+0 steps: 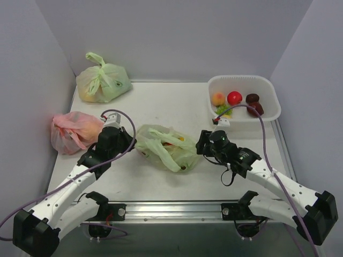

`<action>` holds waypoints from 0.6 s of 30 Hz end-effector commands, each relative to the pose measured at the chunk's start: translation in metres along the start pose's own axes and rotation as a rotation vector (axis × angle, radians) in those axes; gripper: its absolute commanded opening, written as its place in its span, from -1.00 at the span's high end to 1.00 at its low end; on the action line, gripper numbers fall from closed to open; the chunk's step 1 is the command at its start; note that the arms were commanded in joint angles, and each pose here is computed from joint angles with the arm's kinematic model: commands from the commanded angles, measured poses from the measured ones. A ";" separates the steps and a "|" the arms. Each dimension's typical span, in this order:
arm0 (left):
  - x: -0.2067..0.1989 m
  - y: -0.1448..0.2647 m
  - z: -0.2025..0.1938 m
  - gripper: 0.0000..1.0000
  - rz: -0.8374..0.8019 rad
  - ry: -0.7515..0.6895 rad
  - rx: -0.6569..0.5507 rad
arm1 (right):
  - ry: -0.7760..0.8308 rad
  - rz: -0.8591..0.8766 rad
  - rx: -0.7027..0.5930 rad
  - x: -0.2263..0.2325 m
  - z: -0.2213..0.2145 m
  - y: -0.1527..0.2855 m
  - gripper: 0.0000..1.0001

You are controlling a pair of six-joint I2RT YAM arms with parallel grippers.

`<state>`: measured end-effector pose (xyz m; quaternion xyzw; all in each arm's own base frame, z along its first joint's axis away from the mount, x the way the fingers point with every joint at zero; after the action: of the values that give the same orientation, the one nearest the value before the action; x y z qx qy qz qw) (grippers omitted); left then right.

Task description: Untie the knot of the plastic bag and take out the fruit

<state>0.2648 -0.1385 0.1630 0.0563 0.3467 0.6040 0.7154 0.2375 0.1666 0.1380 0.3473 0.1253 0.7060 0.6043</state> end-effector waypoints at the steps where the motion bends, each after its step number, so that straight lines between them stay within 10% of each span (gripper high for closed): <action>1: -0.028 0.015 0.006 1.00 -0.153 -0.013 0.022 | 0.179 0.084 -0.039 0.038 0.024 0.024 -0.10; 10: -0.033 0.031 0.007 1.00 -0.186 0.017 0.025 | 0.552 0.168 -0.079 0.121 0.037 0.035 -0.36; 18: -0.020 0.041 -0.004 1.00 -0.150 0.027 0.040 | 0.698 -0.193 -0.099 0.086 0.033 -0.024 -0.33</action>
<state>0.2317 -0.1503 0.1787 0.0523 0.3723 0.5412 0.7522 0.2530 0.2736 0.1778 0.1014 0.2927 0.7846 0.5370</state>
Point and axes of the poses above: each gripper's point midway between its finger pads, its own y axis back along the fingers, its own x axis along the line the jaws close on, z = x × y, the point moved 1 cm from there along y, back along the fingers, and after that the axes turned 4 degrees about -y, right-handed, at the moved point
